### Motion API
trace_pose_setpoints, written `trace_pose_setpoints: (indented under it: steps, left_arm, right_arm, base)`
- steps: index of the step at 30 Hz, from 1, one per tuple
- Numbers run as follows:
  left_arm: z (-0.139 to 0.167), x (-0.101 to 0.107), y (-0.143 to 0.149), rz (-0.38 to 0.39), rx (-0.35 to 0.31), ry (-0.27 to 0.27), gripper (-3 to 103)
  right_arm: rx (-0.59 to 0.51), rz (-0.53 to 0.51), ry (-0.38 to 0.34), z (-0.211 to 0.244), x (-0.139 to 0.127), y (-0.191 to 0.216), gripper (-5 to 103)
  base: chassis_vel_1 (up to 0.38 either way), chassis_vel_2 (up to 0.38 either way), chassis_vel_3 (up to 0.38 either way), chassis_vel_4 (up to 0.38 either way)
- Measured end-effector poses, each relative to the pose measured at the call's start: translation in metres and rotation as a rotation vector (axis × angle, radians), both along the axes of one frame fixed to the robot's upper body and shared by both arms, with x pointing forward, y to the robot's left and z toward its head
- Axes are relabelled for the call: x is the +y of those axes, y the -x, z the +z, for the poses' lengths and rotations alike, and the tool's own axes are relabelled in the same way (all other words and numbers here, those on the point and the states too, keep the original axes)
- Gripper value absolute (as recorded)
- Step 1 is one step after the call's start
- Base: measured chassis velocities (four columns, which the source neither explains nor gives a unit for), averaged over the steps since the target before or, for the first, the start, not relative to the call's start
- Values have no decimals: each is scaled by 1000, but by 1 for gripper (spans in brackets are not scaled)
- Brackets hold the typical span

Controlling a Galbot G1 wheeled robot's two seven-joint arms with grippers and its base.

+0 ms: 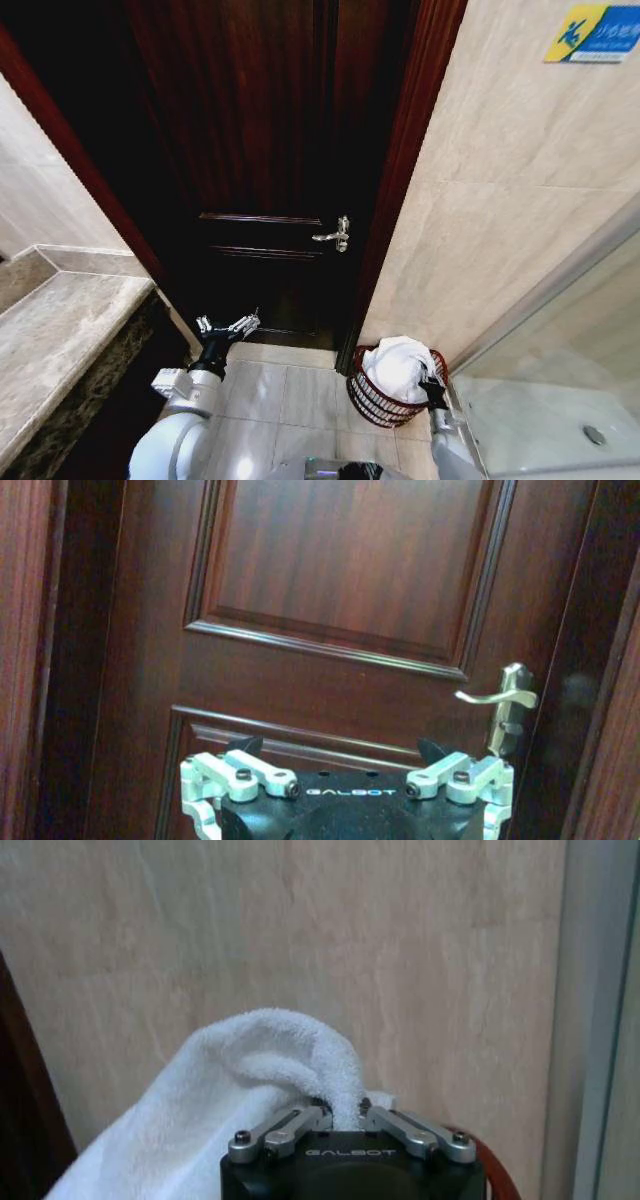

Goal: Discard the used towel into the hamper.

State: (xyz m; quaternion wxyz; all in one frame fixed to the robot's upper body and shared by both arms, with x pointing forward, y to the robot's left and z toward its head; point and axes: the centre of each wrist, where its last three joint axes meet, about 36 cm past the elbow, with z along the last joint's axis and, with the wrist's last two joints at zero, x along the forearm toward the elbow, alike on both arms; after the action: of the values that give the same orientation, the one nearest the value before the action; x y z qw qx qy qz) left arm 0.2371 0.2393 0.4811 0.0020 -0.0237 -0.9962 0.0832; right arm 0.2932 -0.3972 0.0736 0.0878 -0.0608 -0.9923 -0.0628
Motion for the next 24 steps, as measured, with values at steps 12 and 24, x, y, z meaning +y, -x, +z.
trace_pose_setpoints:
  steps: [12, 24]
  left_arm:
    - [0, 0, 0, 0, 0, 0, 100]
    - [0, 0, 0, 0, 0, 0, 100]
  right_arm:
    - [128, 113, -32, 3, -25, -3, 7]
    - [268, 241, -50, 10, -36, -34, 7]
  base:
    - [0, 0, 0, 0]
    - [0, 0, 0, 0]
